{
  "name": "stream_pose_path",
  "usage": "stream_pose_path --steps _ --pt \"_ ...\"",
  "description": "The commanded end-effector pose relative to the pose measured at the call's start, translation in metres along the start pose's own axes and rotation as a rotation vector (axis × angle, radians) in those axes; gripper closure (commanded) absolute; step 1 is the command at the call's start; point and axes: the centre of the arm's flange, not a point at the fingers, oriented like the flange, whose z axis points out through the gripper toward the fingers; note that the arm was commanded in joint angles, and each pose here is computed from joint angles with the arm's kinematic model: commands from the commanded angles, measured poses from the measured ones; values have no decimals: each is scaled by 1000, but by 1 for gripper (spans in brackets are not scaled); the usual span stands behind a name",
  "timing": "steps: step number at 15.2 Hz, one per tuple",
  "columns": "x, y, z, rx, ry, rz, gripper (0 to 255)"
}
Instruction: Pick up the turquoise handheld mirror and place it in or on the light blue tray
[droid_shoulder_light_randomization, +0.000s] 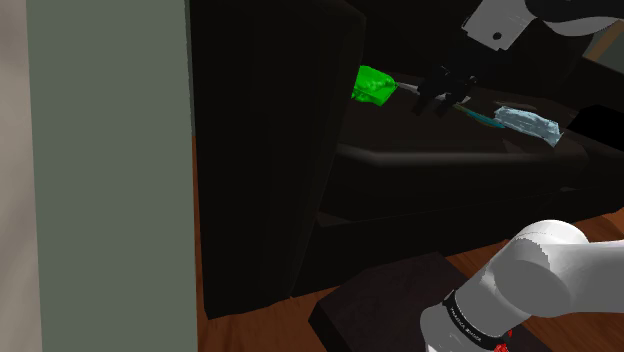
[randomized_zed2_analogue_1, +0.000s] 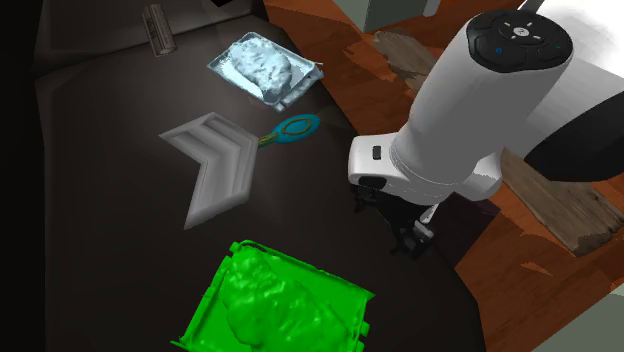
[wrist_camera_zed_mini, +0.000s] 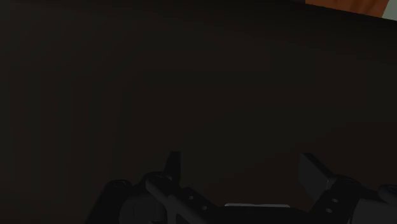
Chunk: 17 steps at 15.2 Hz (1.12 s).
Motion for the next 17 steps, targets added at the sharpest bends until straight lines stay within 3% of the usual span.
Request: stream_pose_path --steps 1,17 --pt "0 0 0 0 0 0 0" --pt "72 199 -18 -43 -143 117 0"
